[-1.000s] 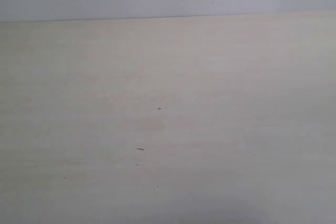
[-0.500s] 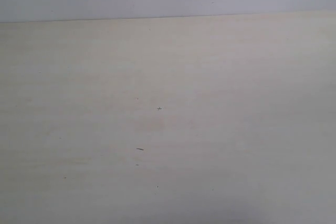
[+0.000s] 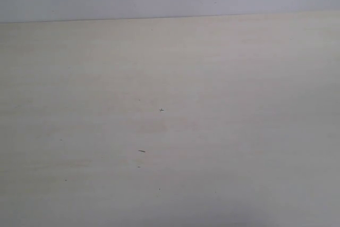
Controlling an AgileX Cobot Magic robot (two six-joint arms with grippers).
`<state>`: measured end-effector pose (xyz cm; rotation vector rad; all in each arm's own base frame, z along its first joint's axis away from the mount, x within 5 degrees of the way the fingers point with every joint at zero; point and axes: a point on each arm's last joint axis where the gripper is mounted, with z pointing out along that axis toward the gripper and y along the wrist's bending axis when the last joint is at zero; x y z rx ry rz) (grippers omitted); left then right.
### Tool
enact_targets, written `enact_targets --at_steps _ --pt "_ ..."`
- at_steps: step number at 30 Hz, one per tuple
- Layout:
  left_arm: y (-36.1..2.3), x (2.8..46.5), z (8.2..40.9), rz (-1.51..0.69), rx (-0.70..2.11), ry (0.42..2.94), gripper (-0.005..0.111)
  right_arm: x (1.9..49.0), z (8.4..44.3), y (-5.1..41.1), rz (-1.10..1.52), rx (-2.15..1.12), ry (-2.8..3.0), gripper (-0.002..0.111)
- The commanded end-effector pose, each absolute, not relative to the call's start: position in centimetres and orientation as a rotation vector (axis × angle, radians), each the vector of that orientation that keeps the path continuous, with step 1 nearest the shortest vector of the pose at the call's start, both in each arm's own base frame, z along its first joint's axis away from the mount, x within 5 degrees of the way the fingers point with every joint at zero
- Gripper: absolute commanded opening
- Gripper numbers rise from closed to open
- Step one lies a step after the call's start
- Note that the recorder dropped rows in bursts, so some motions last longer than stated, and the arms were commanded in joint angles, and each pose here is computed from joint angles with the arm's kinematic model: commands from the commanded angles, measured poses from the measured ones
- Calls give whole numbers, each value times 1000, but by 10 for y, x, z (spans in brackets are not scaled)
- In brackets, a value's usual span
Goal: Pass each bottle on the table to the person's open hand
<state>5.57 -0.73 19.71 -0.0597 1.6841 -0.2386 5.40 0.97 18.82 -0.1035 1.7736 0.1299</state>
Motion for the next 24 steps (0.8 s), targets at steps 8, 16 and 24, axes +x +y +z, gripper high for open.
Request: enact_targets --at_steps 8,16,24 --pt "-7 53 182 -204 -42 1831 0 54 187 9 125 -95 1769 0" --pt "-7 53 182 -204 -42 1831 0 54 187 9 125 -95 1769 0" --pt "-7 53 182 -204 -42 1831 0 54 187 9 125 -95 1769 0"
